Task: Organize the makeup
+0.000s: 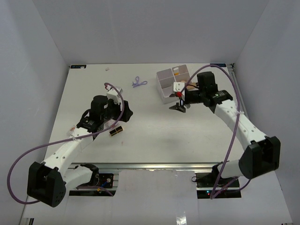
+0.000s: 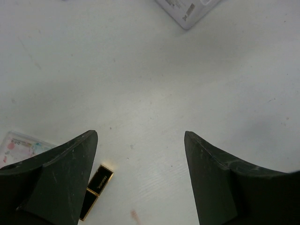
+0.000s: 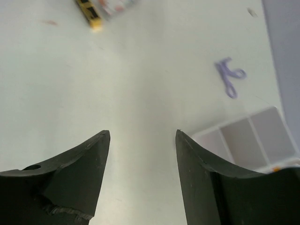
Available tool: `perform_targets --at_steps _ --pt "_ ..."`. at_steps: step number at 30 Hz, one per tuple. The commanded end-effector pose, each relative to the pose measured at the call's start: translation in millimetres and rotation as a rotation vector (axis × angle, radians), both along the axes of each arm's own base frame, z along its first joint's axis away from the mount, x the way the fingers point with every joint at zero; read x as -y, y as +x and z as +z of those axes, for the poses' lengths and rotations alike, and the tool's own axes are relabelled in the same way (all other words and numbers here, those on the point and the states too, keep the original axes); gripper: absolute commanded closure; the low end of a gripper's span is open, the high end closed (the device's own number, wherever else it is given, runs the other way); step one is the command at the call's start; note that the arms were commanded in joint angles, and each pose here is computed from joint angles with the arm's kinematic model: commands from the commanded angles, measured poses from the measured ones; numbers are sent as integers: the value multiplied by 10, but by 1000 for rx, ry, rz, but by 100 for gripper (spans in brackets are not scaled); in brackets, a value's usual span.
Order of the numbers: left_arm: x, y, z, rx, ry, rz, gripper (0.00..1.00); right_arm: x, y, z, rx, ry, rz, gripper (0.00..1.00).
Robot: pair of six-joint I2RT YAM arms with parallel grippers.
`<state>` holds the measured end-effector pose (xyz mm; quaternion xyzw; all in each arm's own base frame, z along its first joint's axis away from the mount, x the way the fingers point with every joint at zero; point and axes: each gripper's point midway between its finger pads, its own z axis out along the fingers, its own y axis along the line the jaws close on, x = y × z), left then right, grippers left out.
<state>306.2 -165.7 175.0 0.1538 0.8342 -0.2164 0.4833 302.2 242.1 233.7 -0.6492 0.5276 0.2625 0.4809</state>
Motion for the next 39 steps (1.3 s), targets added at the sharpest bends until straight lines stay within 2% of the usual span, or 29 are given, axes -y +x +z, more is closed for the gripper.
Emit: perform_targets --at_steps 1,3,9,20,28,39 --pt "-69 7 -188 -191 22 99 15 -2 -924 -240 -319 120 177 34" --pt "-153 5 -366 -257 77 144 14 47 -1053 -258 -303 132 183 32" --pt "-293 4 -706 -371 256 222 13 192 -999 -246 -280 144 121 30" --pt "-260 -253 -1185 -502 491 199 12 319 -1024 -233 -255 165 90 30" --pt "-363 -225 -1259 -487 593 252 12 330 -1044 -226 -262 176 94 30" --pt "-291 -148 -1059 -399 582 263 17 326 -1024 -293 -287 171 91 30"
